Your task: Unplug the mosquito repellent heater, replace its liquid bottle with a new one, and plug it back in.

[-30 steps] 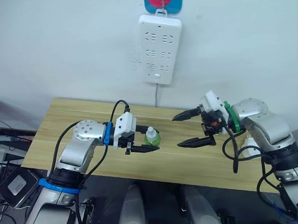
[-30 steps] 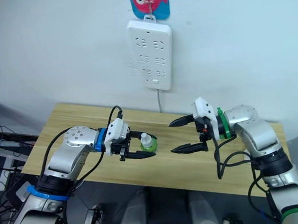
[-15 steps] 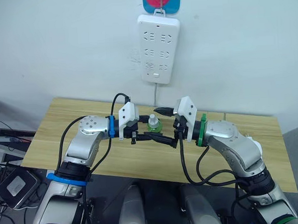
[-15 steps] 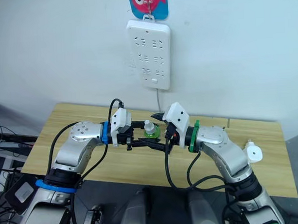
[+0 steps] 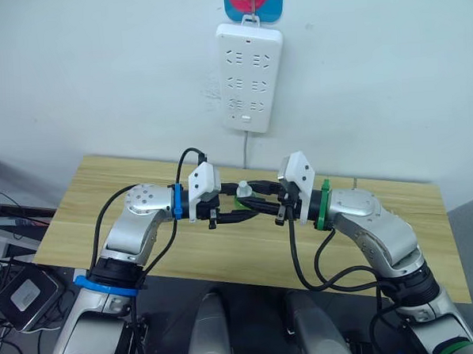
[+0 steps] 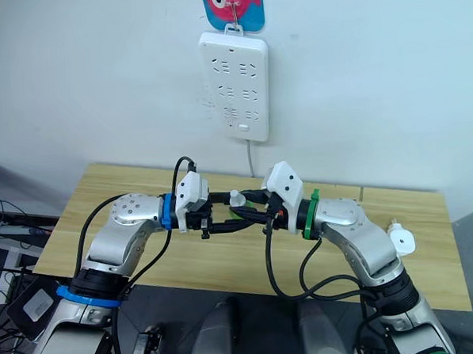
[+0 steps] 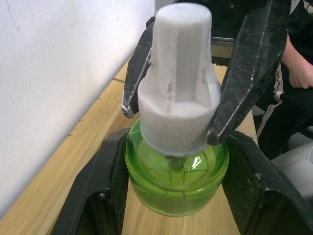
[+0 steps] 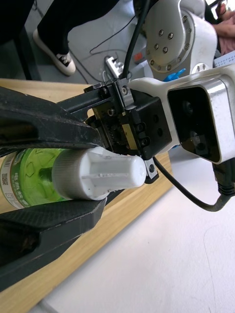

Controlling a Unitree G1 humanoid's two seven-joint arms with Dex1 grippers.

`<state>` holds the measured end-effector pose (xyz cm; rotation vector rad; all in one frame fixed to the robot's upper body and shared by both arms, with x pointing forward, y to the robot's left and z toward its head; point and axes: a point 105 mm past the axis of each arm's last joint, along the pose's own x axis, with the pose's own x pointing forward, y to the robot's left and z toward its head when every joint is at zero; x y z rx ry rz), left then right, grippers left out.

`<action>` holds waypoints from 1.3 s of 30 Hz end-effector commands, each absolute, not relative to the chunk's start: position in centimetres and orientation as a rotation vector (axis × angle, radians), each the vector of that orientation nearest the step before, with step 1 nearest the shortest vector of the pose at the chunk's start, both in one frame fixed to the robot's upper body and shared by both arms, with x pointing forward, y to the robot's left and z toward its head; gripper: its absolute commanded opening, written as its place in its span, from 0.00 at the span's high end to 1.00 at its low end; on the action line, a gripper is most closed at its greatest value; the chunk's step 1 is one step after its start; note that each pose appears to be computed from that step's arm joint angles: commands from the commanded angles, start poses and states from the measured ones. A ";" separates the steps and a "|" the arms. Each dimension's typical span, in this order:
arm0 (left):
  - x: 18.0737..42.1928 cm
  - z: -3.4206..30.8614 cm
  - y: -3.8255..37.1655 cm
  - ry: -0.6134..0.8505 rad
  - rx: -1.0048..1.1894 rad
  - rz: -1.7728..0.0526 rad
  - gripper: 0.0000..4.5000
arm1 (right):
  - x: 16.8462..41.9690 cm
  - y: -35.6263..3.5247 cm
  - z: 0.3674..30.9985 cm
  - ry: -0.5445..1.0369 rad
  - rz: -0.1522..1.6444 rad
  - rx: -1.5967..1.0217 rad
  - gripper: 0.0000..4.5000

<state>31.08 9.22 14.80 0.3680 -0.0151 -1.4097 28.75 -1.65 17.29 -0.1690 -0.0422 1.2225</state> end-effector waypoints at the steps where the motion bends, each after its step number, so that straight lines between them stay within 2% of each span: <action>1: 30.2 15.2 8.9 -0.037 0.380 -1.437 0.50 | 27.2 -0.9 19.4 -0.130 1.337 -0.137 0.77; 3: 29.6 15.1 8.7 -0.030 0.379 -1.468 0.50 | 26.6 -0.6 19.6 -0.140 1.413 -0.148 0.77; 7: 26.1 14.1 8.1 0.023 0.418 -1.684 0.50 | 24.5 -0.3 19.5 -0.125 1.810 -0.221 0.77; 10: 24.7 13.8 8.5 0.053 0.443 -1.758 0.50 | 24.1 -0.8 18.5 -0.080 2.014 -0.335 0.77; 12: 24.1 13.8 8.5 0.061 0.449 -1.782 0.50 | 24.3 -0.9 18.5 -0.067 2.077 -0.376 0.77; 17: 24.5 13.7 8.9 0.052 0.457 -1.749 0.50 | 26.3 -1.8 19.7 -0.050 2.024 -0.378 0.77; 22: 25.5 13.9 9.2 0.042 0.456 -1.703 0.50 | 26.7 -3.8 19.8 -0.001 1.955 -0.367 0.38; 27: 26.9 14.2 9.3 0.021 0.436 -1.632 0.50 | 27.4 -6.1 18.7 0.037 1.797 -0.382 0.00; 31: 28.2 14.5 9.6 0.009 0.416 -1.548 0.50 | 28.4 -6.4 18.8 -0.021 1.588 -0.386 0.00; 34: 29.1 14.8 9.8 -0.005 0.397 -1.487 0.50 | 28.6 -4.9 19.1 -0.095 1.457 -0.376 0.00; 39: 29.6 14.8 9.8 -0.013 0.396 -1.456 0.50 | 27.6 -1.5 19.6 -0.171 1.389 -0.302 0.00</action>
